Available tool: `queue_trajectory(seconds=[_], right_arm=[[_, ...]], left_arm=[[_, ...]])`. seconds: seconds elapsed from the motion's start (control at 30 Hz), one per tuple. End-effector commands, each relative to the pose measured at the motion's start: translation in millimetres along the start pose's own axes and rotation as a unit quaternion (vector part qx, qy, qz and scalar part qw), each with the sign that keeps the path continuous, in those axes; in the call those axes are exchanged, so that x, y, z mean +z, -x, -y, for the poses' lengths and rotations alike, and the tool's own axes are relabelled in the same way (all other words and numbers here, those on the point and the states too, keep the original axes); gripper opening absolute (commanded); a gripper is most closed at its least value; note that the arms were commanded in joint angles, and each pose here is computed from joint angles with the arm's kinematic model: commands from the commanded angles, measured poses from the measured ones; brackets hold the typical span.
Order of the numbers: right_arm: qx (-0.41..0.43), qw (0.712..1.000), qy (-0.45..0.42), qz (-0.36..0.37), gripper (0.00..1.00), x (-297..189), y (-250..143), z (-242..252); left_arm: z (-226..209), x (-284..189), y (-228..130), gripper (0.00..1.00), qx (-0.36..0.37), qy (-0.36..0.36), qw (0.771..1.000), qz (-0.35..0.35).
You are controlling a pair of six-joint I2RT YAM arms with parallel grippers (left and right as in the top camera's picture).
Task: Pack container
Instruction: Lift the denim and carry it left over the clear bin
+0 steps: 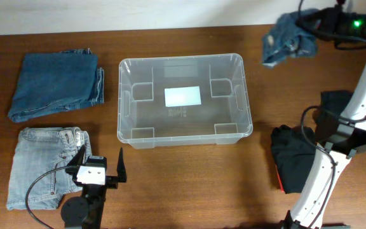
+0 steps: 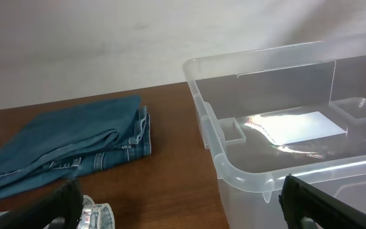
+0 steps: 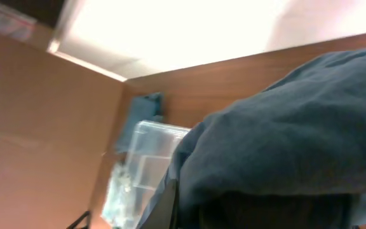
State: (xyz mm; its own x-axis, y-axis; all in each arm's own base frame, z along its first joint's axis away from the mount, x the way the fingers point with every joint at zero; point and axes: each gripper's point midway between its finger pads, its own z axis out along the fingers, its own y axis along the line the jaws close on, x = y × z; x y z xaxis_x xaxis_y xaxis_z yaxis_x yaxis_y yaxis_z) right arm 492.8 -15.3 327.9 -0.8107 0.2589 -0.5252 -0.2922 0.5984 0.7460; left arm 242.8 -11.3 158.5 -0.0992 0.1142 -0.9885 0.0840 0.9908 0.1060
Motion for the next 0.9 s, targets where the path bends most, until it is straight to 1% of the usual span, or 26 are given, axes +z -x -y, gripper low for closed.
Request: queue_trajectory(seconds=[0.0,0.07,0.23,0.27,0.33,0.4,0.5,0.67,0.77,0.87], right_arm=[[-0.06,0.996,0.066,-0.003,0.04,-0.6,-12.9,-108.6],[-0.072,0.996,0.056,-0.01,0.04,3.7,-21.8,-133.8],[-0.101,0.994,-0.048,-0.019,0.04,27.8,-52.2,-182.7],[-0.103,0.993,-0.056,-0.021,0.04,31.6,-56.1,-187.5],[-0.123,0.989,-0.068,-0.035,0.04,48.4,-74.2,-209.4],[-0.127,0.987,-0.078,-0.06,0.04,75.7,-100.2,-231.5],[-0.125,0.984,-0.097,-0.08,0.04,105.4,-121.5,-241.1],[-0.131,0.979,-0.081,-0.136,0.04,166.1,-161.7,-256.3],[-0.133,0.976,-0.089,-0.15,0.04,196.1,-173.1,-250.1],[-0.136,0.975,-0.077,-0.16,0.04,219.9,-180.0,-248.2]], left_arm=[[-2.2,0.2,-1.9,0.99,0.008,0.006,1.0,-0.001],[-2.2,0.2,-1.8,0.99,0.008,0.006,1.0,0.0],[-2.2,0.2,-1.9,1.0,0.008,0.006,1.0,-0.001],[-2.3,0.1,-1.9,0.99,0.008,0.006,1.0,-0.001],[-2.2,0.2,-1.9,0.99,0.008,0.006,1.0,-0.001],[-2.2,0.2,-1.9,0.99,0.008,0.006,1.0,-0.001],[-2.2,0.2,-1.9,0.99,0.008,0.006,1.0,-0.001],[-2.2,0.2,-1.9,0.99,0.008,0.006,1.0,-0.001],[-2.2,0.2,-1.9,0.99,0.008,0.006,1.0,-0.001],[-2.2,0.2,-1.9,0.99,0.008,0.006,1.0,-0.001]])
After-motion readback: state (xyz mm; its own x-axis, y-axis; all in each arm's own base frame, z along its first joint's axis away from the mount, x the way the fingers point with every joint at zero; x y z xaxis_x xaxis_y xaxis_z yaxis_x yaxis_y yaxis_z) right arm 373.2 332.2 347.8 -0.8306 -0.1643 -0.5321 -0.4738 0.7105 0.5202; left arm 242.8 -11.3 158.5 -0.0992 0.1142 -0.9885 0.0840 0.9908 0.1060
